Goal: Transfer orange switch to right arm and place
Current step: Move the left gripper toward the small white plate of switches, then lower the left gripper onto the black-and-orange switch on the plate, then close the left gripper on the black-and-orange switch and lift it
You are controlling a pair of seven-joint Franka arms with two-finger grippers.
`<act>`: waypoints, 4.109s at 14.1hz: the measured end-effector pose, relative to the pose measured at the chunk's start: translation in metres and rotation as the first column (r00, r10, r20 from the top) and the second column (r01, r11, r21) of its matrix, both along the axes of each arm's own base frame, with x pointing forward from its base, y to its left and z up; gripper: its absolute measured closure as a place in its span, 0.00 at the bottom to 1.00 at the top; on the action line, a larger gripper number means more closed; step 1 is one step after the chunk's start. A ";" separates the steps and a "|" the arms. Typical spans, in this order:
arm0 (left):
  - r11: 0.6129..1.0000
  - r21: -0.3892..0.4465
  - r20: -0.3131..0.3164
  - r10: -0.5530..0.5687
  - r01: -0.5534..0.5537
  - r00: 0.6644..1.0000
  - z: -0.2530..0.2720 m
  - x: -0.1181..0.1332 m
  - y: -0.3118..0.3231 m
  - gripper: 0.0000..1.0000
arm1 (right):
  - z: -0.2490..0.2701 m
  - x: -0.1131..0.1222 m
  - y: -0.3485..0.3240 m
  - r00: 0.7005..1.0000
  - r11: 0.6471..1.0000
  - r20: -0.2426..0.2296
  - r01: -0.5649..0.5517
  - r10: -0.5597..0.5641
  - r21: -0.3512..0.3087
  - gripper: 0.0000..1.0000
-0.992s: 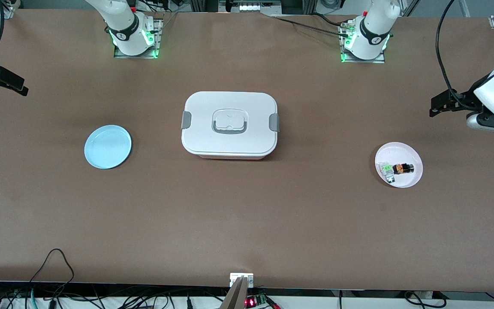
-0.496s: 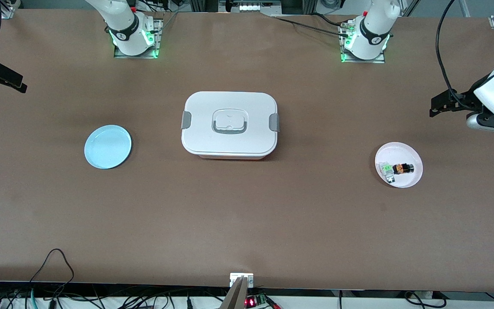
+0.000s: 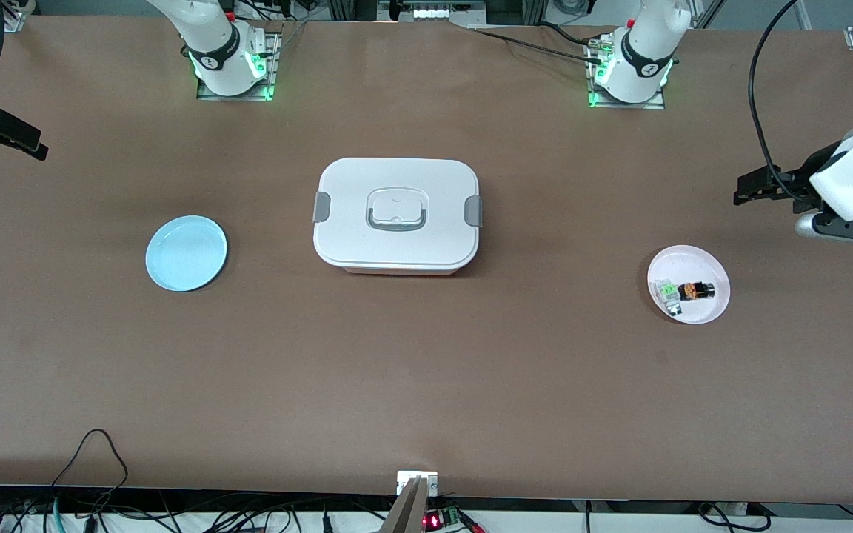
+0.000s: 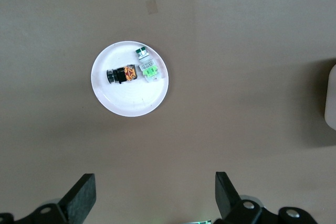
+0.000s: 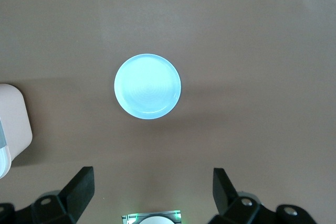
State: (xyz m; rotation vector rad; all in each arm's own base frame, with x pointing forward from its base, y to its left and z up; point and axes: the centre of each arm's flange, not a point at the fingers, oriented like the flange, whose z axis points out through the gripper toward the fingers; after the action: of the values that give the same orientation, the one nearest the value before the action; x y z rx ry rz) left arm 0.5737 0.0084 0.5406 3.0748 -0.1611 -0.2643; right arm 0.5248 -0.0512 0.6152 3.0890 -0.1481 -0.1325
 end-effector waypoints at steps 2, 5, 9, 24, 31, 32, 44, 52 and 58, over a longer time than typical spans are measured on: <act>1.000 0.001 -0.008 0.005 -0.005 1.000 -0.001 -0.001 0.000 0.00 | 0.000 0.000 0.000 1.000 1.000 0.000 0.000 0.000 0.000 0.00; 1.000 0.001 -0.019 0.015 -0.015 1.000 -0.003 -0.002 0.005 0.00 | 0.000 0.000 0.000 1.000 1.000 0.000 0.000 0.000 0.000 0.00; 0.998 0.060 0.013 0.019 -0.020 1.000 -0.028 0.003 0.021 0.00 | 0.000 0.000 0.000 1.000 1.000 -0.001 0.000 0.000 0.000 0.00; 0.996 0.083 0.179 0.024 -0.040 0.984 -0.284 0.023 0.072 0.00 | 0.003 -0.003 0.000 1.000 1.000 -0.016 0.001 -0.001 0.001 0.00; 0.984 0.063 0.198 0.150 -0.166 0.969 -0.329 0.020 0.086 0.00 | 0.004 -0.002 0.000 1.000 1.000 -0.008 0.001 -0.001 0.001 0.00; 0.983 0.061 0.198 0.157 -0.172 0.968 -0.329 0.020 0.085 0.00 | 0.004 -0.001 0.001 1.000 1.000 -0.004 0.000 0.000 0.000 0.00; 0.979 0.022 0.150 0.196 -0.202 0.969 -0.349 0.008 0.069 0.00 | -0.016 0.012 0.003 1.000 1.000 -0.030 -0.001 0.001 0.008 0.00; 0.983 0.022 0.157 0.176 -0.182 0.972 -0.348 0.009 0.070 0.00 | -0.016 0.011 0.001 1.000 1.000 -0.031 0.004 -0.004 0.008 0.00; 0.986 0.022 0.171 0.159 -0.165 0.972 -0.347 0.010 0.078 0.00 | -0.016 0.011 0.001 1.000 1.000 -0.030 0.004 -0.004 0.011 0.00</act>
State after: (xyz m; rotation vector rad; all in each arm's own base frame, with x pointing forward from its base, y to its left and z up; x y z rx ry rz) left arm 0.5832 0.0863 0.1933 3.1200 0.0898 0.0013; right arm 0.5362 -0.0498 0.5990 3.0966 -0.1529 -0.1807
